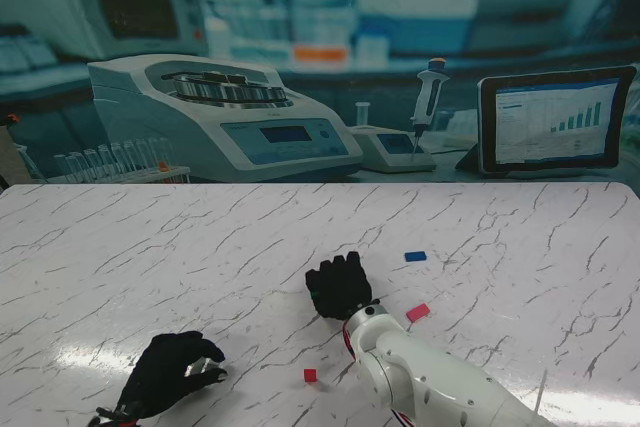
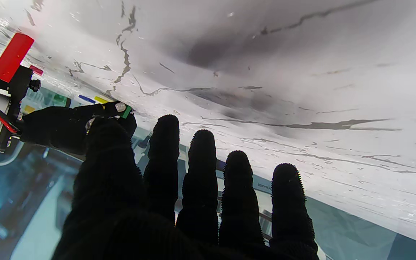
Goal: Arrange dominoes in a row
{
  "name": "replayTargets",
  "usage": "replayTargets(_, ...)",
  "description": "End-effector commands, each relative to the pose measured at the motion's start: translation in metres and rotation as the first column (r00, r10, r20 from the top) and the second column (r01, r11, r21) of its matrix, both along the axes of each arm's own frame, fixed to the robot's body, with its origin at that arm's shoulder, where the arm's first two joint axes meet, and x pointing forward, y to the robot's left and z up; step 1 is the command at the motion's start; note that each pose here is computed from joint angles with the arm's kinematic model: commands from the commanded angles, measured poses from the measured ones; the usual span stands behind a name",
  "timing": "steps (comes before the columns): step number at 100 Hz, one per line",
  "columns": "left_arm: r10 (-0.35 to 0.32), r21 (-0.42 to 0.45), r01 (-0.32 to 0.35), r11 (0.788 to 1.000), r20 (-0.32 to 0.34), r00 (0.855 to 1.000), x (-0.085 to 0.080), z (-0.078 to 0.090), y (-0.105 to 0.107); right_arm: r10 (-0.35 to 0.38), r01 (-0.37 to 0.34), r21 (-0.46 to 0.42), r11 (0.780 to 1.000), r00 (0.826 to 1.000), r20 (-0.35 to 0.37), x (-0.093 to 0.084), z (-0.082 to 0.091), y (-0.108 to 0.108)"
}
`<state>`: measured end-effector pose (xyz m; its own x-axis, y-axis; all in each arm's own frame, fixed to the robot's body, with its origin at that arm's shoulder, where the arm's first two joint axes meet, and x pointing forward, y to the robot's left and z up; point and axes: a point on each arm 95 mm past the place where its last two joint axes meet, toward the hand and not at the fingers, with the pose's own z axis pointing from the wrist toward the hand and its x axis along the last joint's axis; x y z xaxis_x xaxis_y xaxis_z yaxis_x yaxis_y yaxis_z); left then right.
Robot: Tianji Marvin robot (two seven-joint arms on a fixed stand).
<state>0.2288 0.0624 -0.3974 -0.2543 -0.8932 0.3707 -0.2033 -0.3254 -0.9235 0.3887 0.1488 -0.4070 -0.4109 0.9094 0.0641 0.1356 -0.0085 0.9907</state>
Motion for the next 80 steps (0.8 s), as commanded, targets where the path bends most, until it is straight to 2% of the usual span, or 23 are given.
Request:
replayTargets(1, -0.020, -0.016, 0.020, 1.000, -0.009, 1.000, -0.004, -0.003, -0.004, 0.011, -0.011, 0.018, 1.000, 1.000, -0.001, -0.004, 0.000, 0.005)
replayTargets(33, -0.025, -0.012, 0.025, 1.000, -0.005, 1.000, -0.002, -0.003, -0.004, 0.020, -0.022, 0.042, 0.999, 0.999, 0.038, -0.009, 0.009, 0.003)
replayTargets(80, -0.033, -0.013, 0.033, 0.999, -0.001, 0.999, -0.001, -0.004, -0.006, 0.020, -0.030, 0.116, 0.993, 0.996, 0.083, -0.028, 0.028, -0.009)
